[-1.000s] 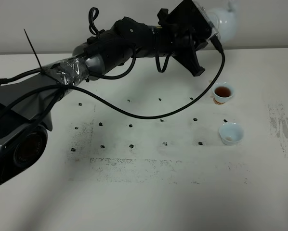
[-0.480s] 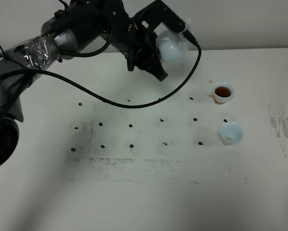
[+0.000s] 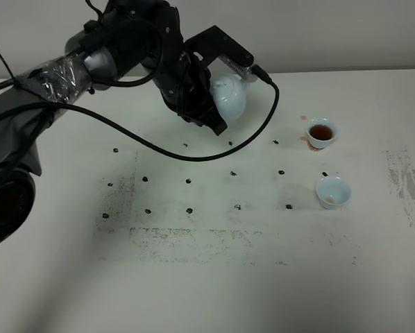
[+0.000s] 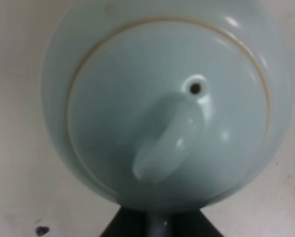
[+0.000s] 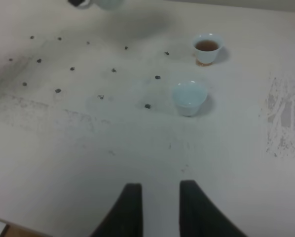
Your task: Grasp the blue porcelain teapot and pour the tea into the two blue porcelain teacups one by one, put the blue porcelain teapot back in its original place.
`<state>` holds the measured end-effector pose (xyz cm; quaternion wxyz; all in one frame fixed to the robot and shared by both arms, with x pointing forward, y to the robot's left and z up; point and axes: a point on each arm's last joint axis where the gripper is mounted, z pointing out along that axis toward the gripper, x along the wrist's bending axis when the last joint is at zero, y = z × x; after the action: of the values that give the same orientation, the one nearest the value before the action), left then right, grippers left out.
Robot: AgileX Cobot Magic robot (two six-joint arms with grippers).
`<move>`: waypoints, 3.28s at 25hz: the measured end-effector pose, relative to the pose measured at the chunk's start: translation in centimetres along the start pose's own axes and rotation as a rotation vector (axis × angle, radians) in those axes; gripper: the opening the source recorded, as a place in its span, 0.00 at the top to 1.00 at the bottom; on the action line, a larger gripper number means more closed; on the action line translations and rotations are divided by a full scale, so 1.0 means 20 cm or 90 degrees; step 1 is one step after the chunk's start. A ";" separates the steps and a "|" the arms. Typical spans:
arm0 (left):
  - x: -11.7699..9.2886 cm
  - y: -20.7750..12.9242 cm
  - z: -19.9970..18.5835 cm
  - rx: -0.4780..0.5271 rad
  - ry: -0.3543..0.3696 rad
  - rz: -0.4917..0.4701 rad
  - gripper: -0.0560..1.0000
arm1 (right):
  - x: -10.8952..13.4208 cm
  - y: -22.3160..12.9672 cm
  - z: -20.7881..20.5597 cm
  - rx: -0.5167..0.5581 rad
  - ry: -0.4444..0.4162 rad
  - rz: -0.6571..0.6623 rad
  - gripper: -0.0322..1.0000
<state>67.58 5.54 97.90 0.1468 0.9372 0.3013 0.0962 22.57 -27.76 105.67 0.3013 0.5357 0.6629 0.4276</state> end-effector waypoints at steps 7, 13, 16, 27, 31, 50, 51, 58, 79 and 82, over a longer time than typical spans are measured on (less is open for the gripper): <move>0.00 -0.03 0.21 0.019 -0.009 -0.001 0.86 | 0.00 0.00 0.00 0.000 0.000 0.000 0.76; -0.01 -0.03 0.32 0.002 -0.026 0.008 0.86 | 0.00 0.00 0.00 0.000 0.000 0.000 0.76; -0.02 -0.03 0.33 -0.007 -0.035 0.016 0.86 | 0.00 0.00 0.00 0.000 0.000 0.000 0.76; -0.07 0.01 0.28 -0.019 -0.038 0.052 0.86 | 0.00 0.00 0.00 -0.001 0.000 0.000 0.76; -0.17 0.08 0.15 -0.045 -0.037 0.118 0.86 | 0.00 0.00 0.00 -0.001 0.000 0.000 0.76; -0.39 0.21 0.09 -0.022 0.073 0.549 0.86 | 0.00 0.00 0.00 -0.001 0.000 0.000 0.76; -0.40 0.21 0.10 -0.018 0.079 0.566 0.86 | 0.00 0.00 0.00 -0.001 0.000 0.000 0.76; -0.45 0.23 0.11 -0.018 0.094 0.689 0.86 | 0.00 0.00 0.00 -0.001 0.000 0.000 0.76; -0.51 0.30 0.17 0.016 0.224 0.890 0.86 | 0.00 0.00 0.00 -0.001 0.000 0.000 0.76; -0.52 0.30 0.19 0.012 0.230 0.915 0.86 | 0.00 0.00 0.00 -0.001 0.000 0.000 0.76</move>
<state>63.57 -6.05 95.48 -0.0123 0.8741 -0.3665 0.3186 22.58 -27.76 105.68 0.3015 0.5356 0.6627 0.4280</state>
